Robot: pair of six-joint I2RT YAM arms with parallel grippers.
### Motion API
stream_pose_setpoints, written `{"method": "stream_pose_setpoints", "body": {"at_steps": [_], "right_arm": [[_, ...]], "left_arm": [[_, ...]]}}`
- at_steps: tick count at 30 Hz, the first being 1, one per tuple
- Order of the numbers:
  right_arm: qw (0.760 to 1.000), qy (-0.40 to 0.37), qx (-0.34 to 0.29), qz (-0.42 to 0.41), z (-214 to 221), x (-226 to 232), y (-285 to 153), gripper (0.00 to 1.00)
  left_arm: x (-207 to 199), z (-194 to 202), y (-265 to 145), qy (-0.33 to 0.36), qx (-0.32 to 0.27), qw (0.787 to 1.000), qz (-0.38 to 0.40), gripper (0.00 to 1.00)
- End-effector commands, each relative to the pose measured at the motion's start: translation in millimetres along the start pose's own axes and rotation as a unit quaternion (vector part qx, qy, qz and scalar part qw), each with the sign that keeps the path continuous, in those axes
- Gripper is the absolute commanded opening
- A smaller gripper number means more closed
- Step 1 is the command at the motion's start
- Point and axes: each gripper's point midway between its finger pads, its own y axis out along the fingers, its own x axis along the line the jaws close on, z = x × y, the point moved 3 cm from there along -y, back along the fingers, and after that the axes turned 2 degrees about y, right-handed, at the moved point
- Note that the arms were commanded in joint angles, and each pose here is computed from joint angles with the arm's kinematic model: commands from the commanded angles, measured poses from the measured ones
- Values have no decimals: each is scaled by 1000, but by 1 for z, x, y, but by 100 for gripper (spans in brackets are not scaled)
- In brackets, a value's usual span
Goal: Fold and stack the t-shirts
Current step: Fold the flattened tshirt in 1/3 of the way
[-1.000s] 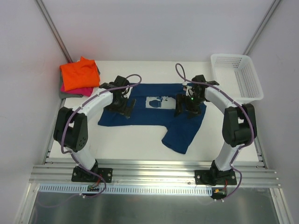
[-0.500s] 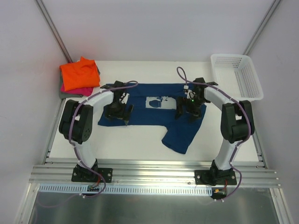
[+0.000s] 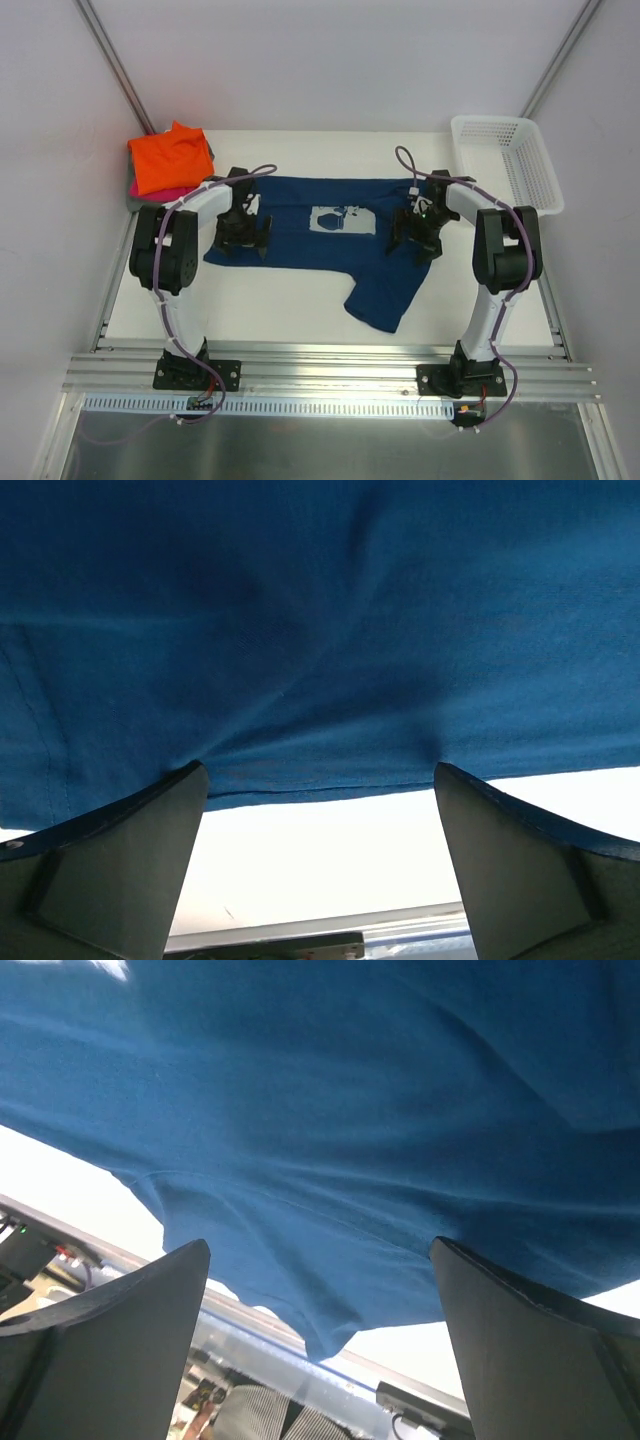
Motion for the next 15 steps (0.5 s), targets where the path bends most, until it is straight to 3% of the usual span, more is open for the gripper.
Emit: {"method": "stream_pose_setpoints", "body": {"at_steps": [1,15], "right_arm": [[999,20,28,21,19,-11,-2,100],[997,13,45,58,29,-29,-6,100]], "left_arm": [[0,26,1,-9,27,1000,8,99],[-15,71,-11,31,21,999,24,99]]}}
